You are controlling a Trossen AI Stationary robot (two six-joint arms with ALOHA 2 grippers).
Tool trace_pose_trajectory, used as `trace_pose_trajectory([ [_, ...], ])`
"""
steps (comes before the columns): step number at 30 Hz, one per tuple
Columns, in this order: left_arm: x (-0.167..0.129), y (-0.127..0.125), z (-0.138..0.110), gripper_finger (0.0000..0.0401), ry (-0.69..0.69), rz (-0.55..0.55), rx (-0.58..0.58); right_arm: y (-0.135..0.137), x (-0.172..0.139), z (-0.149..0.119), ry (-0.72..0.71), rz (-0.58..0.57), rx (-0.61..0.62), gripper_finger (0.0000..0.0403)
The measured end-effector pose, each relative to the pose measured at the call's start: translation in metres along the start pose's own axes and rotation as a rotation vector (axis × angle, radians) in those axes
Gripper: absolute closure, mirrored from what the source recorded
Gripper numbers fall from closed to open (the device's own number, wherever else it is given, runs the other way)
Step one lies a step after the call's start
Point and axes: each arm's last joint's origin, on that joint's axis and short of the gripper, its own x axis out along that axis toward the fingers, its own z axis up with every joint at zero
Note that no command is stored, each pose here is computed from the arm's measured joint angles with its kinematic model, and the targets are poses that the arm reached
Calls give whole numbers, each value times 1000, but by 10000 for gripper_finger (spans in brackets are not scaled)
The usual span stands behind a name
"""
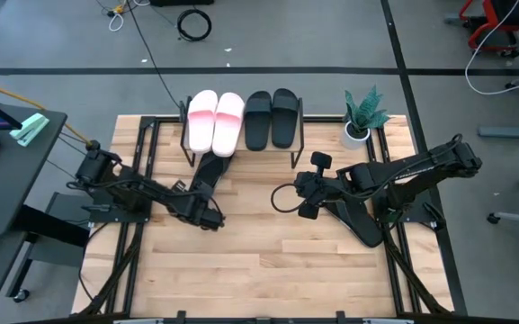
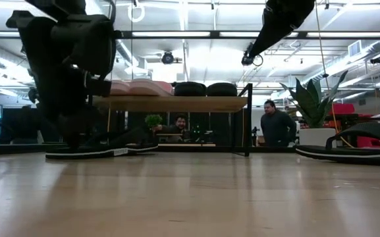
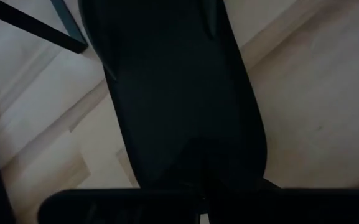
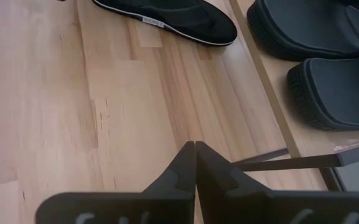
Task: Pick and place slides into the shelf
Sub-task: Move the left black slipper under the shelf
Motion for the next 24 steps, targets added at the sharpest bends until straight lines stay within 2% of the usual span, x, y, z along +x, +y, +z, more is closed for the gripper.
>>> trace_pose_trajectory([
  [9, 5, -1, -2, 395, -38, -35, -28, 0, 0, 0, 0, 0, 0, 393],
  [24, 14, -4, 18, 397, -81, -92, -159, 0, 0, 0, 0, 0, -1, 393],
])
